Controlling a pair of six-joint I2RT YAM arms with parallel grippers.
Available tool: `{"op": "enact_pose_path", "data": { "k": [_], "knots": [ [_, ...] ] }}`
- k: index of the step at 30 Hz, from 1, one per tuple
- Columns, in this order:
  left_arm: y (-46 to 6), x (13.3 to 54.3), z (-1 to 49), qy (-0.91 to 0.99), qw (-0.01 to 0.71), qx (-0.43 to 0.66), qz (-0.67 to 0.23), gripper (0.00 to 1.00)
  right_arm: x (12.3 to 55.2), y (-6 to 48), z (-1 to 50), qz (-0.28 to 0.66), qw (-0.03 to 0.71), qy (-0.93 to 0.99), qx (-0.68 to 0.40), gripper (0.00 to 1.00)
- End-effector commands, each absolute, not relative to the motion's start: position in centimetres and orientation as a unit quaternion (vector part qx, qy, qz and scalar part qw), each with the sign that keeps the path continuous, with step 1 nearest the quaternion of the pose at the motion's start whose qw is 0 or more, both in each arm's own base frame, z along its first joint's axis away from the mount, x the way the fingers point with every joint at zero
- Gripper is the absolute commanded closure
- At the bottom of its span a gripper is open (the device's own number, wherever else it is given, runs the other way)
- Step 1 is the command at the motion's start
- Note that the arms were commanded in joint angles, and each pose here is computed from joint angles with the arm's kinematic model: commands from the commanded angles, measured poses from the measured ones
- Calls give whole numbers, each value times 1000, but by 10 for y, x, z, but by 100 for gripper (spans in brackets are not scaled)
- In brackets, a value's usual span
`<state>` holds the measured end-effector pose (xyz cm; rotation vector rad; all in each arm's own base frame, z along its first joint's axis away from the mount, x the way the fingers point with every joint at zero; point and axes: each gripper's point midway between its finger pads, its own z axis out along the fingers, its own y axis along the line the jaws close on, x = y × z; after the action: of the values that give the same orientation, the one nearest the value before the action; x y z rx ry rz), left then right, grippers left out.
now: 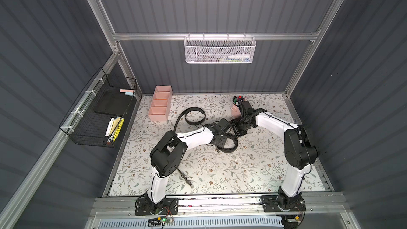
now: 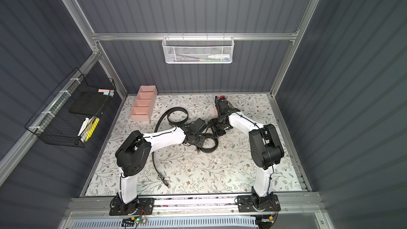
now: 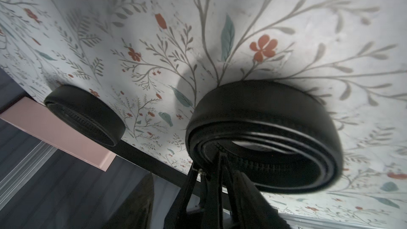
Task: Place the belts into the storage roll
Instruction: Pick up the belt from the center of the board.
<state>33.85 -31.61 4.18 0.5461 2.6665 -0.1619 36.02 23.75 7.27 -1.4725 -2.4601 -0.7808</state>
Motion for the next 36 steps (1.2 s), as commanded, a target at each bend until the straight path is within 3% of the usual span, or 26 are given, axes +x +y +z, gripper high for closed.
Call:
{"op": "enact_pose_path", "data": {
  "k": [1,16,20,25,28,32,34,36],
  "knots": [
    [-305,316,10,963,150,223,-25,69,359,245,65,-249,97,-805,-530,39],
    [-309,316,8,961,149,231,-32,69,365,247,24,-195,102,-815,-536,41],
    [-309,315,9,961,150,232,-35,69,368,250,20,-189,100,-818,-534,45],
    [-310,314,10,961,150,229,-38,69,365,250,6,-178,104,-820,-535,64],
    [-310,314,9,961,150,230,-38,69,360,248,1,-168,104,-822,-534,70],
    [-310,314,12,961,152,229,-41,68,358,243,-1,-158,98,-829,-528,89],
    [-310,315,19,960,158,229,-43,64,358,243,4,-159,94,-834,-520,99],
    [-312,318,31,958,171,227,-46,53,367,240,9,-160,69,-843,-509,100]
  ]
}}
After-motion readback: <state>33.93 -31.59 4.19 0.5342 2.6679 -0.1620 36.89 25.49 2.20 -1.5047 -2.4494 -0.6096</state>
